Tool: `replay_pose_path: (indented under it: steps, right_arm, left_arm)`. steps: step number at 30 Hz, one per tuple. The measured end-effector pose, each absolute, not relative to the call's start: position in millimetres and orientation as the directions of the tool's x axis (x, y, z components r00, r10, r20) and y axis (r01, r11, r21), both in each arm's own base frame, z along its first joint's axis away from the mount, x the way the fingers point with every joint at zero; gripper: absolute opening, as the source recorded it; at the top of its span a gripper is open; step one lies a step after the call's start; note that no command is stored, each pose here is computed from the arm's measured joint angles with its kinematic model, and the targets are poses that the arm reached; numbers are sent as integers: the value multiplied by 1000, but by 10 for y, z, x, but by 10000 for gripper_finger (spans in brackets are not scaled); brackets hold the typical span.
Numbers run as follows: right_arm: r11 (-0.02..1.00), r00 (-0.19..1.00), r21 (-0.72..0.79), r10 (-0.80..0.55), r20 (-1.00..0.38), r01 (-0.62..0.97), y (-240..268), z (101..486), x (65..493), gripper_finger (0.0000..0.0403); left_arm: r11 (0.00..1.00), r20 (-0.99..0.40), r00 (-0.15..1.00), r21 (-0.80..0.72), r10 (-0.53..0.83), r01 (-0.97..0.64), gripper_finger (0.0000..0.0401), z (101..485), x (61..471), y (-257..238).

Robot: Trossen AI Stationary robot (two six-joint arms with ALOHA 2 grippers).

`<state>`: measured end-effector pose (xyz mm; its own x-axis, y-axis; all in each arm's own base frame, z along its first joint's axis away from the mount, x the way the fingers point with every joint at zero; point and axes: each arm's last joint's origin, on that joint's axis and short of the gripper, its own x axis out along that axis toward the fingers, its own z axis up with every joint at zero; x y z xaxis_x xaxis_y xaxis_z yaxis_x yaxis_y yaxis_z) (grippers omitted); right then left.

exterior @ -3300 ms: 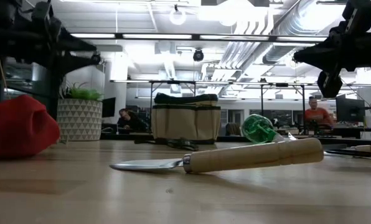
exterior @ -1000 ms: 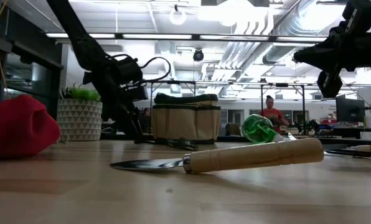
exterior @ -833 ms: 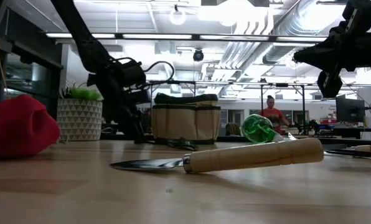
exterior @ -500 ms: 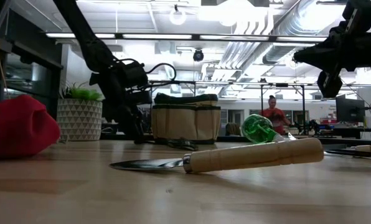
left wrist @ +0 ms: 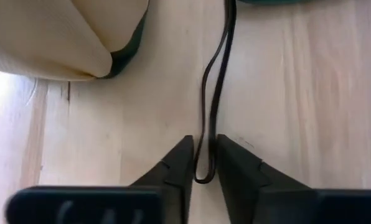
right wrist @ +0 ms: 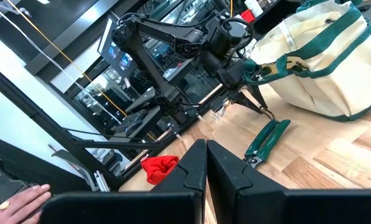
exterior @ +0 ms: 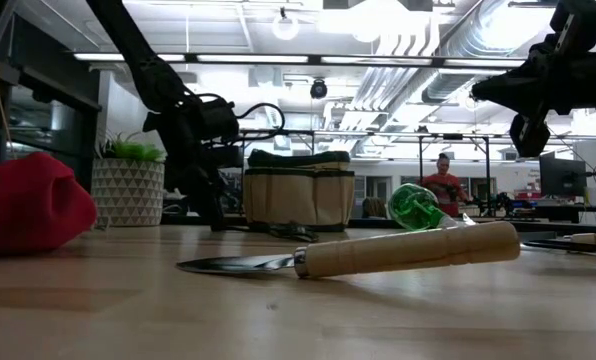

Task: Pick & Place Garden tools in Gardening bag
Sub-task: Put the top shear scissors into the gardening bag

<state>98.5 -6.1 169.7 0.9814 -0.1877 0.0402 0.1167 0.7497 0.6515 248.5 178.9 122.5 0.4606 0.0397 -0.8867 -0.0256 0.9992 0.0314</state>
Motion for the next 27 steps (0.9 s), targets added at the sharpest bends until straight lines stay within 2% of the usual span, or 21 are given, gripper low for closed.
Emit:
replay_pose_path:
  steps: [5, 15, 20, 27]
  right_arm:
    - [750, 981, 651, -188, 40, 117, -61, 1697, 985, 2]
    - [750, 981, 651, -188, 40, 117, -60, 1697, 985, 2]
    - [750, 981, 651, -188, 40, 117, -60, 1697, 985, 2]
    - [750, 981, 651, -188, 41, 116, -61, 1698, 985, 2]
  left_arm:
    - [999, -895, 444, 15, 27, -32, 7, 1215, 2469, 1775]
    - [995, -900, 437, -38, 7, -95, 1, 1286, 2451, 1700]
    - [993, -908, 419, -56, -6, -106, 1, 1437, 2366, 1611]
    - [993, -886, 463, -39, 16, -109, 0, 1743, 2278, 1514]
